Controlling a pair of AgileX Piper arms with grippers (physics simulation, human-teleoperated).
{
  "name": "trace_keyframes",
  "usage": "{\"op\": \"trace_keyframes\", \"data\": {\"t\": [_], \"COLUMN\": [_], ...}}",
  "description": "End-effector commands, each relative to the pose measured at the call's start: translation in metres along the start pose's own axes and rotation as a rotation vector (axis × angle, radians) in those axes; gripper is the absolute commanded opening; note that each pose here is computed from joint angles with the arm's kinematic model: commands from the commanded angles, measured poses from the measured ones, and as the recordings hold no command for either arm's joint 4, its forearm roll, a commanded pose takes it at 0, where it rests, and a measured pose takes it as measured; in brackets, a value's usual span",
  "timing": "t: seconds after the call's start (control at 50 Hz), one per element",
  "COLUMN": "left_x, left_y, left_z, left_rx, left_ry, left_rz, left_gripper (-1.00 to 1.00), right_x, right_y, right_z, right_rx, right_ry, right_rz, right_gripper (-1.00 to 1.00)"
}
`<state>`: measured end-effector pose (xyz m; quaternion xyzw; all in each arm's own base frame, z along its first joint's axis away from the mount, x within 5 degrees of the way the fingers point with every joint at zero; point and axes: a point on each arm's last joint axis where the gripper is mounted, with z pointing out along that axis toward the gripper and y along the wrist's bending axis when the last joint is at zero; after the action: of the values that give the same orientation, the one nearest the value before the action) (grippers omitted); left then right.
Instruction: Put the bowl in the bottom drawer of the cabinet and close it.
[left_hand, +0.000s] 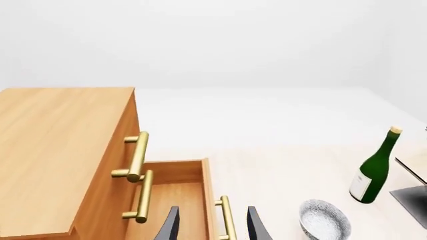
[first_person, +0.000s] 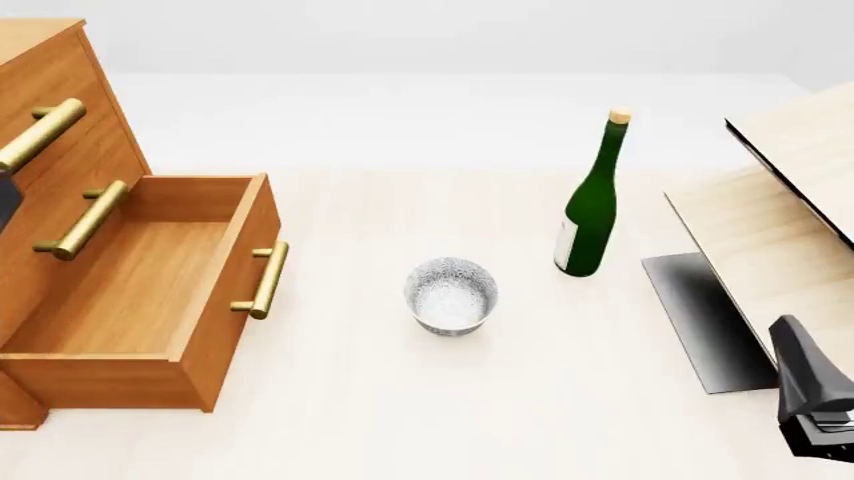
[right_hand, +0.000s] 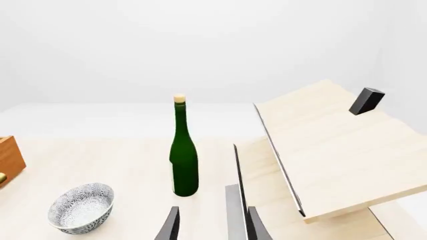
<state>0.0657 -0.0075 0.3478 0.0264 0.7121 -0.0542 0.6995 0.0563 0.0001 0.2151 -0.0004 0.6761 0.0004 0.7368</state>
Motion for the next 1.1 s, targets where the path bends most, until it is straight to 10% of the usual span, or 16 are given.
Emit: {"op": "trace_keyframes", "data": {"t": [0.02,0.62,1.1], "left_x": [-0.012,-0.002,0.008], "left_y": [-0.002,-0.005,-0.002], "left_z": [0.007,0.040,0.052], "left_rx": [0.024,0.023,-0.004], "left_ry": [0.025,0.194,0.263], "left_rz": [0.017,-0.120,-0.096], "left_gripper": [1.00,1.00,1.00], "right_x": [0.000,0.000,0.000], "right_y": [0.000,0.000,0.000], "right_z": [0.000,0.000,0.000], "right_rx": [0.000,0.000,0.000], "right_ry": [0.000,0.000,0.000], "right_rz": [0.000,0.000,0.000], "right_gripper": [1.00,1.00,1.00]}}
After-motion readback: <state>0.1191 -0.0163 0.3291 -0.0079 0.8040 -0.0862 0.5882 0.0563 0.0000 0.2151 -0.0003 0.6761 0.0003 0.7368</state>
